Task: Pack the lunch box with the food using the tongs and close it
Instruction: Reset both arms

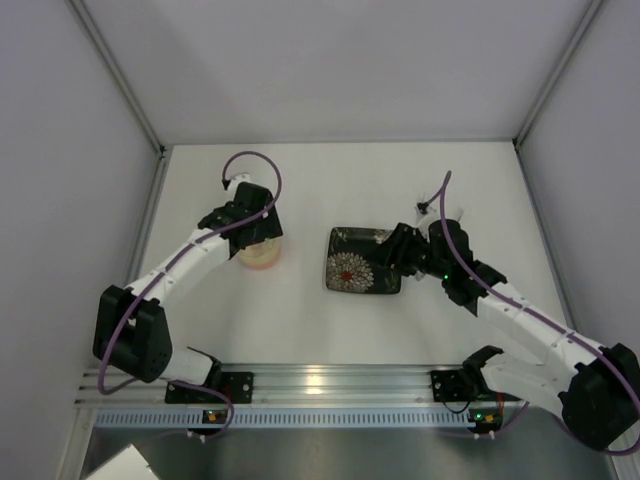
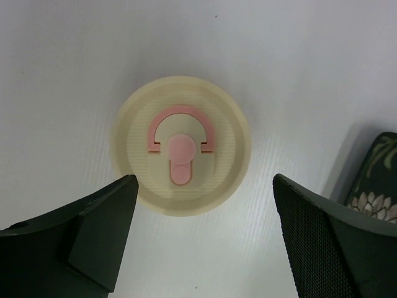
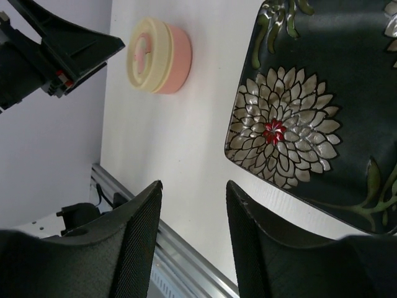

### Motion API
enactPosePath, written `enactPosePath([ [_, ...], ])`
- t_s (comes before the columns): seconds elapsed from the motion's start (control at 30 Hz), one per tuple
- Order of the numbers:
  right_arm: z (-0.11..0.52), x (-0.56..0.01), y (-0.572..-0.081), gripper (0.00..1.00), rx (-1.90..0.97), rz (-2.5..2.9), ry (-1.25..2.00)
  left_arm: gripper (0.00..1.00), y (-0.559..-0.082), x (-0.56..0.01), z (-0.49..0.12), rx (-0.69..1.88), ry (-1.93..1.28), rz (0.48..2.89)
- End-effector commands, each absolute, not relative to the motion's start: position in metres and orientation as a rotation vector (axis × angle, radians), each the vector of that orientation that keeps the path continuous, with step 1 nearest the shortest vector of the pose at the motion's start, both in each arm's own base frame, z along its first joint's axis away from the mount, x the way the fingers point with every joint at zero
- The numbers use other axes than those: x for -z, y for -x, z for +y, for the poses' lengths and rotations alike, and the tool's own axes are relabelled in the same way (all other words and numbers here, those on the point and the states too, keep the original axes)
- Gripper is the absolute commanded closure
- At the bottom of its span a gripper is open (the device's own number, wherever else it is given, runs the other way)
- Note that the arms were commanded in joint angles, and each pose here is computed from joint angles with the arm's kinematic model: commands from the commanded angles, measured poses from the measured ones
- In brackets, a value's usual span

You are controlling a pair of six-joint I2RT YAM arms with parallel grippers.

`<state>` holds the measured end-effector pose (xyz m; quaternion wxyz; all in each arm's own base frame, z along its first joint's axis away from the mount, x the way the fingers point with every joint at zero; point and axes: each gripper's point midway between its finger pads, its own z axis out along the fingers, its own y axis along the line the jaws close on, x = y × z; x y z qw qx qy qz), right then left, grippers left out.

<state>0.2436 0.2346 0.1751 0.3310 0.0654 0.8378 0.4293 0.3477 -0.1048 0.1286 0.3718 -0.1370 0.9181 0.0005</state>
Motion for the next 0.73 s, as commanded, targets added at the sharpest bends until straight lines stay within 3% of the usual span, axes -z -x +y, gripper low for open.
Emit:
enactPosePath([
  [0.0, 0.226, -0.21, -0.257, 0.54, -1.038, 2.126, -0.128, 0.05, -0.371, -0.196, -0.124, 0.184, 0.317, 2.167],
  [0.2, 0.195, -0.261, -0.281, 0.4, -0.768, 2.023, -0.083, 0.01, -0.379, -0.264, -0.158, 0.422, 0.214, 2.082],
  [0.33, 0.162, -0.297, -0.303, 0.01, -0.535, 1.926, -0.117, 0.01, -0.38, -0.294, -0.161, 0.476, 0.194, 2.045],
  [0.7, 0.141, -0.36, -0.344, 0.0, -0.323, 1.764, -0.122, 0.01, -0.397, -0.325, -0.156, 0.449, 0.183, 1.991],
])
